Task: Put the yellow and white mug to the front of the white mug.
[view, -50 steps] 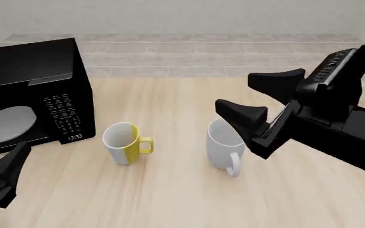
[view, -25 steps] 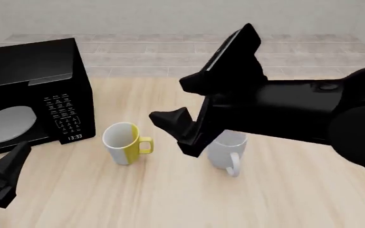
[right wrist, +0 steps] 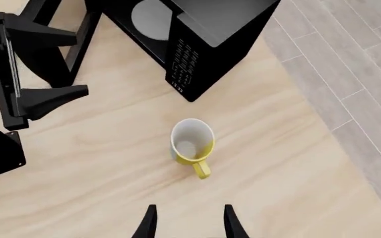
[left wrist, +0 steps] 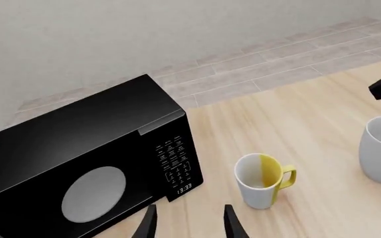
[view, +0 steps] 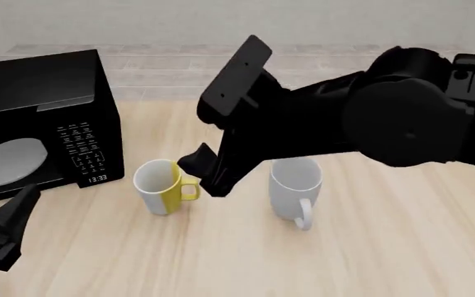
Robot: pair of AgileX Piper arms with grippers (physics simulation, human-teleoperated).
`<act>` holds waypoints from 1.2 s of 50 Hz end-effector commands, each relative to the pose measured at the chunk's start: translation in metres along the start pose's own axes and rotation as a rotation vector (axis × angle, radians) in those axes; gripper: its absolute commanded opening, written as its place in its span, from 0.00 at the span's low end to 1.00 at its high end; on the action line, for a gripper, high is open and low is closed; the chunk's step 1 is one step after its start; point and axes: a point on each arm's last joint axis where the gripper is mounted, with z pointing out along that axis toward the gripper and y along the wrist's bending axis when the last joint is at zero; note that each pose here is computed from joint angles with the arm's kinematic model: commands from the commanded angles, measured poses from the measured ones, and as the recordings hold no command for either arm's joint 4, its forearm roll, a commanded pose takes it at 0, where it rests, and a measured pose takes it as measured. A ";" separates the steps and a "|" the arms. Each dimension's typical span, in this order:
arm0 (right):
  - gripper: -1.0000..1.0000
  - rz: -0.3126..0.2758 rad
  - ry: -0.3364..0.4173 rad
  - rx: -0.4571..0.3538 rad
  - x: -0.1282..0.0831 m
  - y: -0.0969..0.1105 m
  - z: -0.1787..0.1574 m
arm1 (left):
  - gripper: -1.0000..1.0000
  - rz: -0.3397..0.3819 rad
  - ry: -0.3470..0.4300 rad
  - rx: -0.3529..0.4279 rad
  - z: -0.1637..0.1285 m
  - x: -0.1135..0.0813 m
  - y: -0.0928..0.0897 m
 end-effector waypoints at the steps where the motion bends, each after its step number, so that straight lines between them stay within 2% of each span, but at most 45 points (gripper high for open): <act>1: 1.00 -0.010 0.056 0.019 -0.010 -0.016 0.013 | 1.00 0.000 0.000 0.000 0.000 0.000 0.000; 7: 1.00 -0.015 0.082 0.029 -0.012 -0.025 0.024 | 1.00 0.000 0.000 0.000 0.000 0.000 0.000; 16: 1.00 -0.004 0.102 0.019 -0.009 -0.023 0.044 | 1.00 0.000 0.000 0.000 0.000 0.000 0.000; 22: 1.00 0.003 0.148 0.008 0.005 -0.021 0.069 | 1.00 0.000 0.000 0.000 0.000 0.000 0.000; 33: 1.00 0.011 0.183 0.013 0.019 -0.026 0.093 | 1.00 0.000 0.000 0.000 0.000 0.000 0.000; 37: 1.00 0.011 0.214 0.023 0.029 -0.035 0.107 | 1.00 0.000 0.000 0.000 0.000 0.000 0.000; 50: 1.00 0.006 0.239 0.036 0.032 -0.049 0.131 | 1.00 0.000 0.000 0.000 0.000 0.000 0.000; 60: 1.00 -0.002 0.256 0.017 0.038 -0.040 0.145 | 1.00 0.000 0.000 0.000 0.000 0.000 0.000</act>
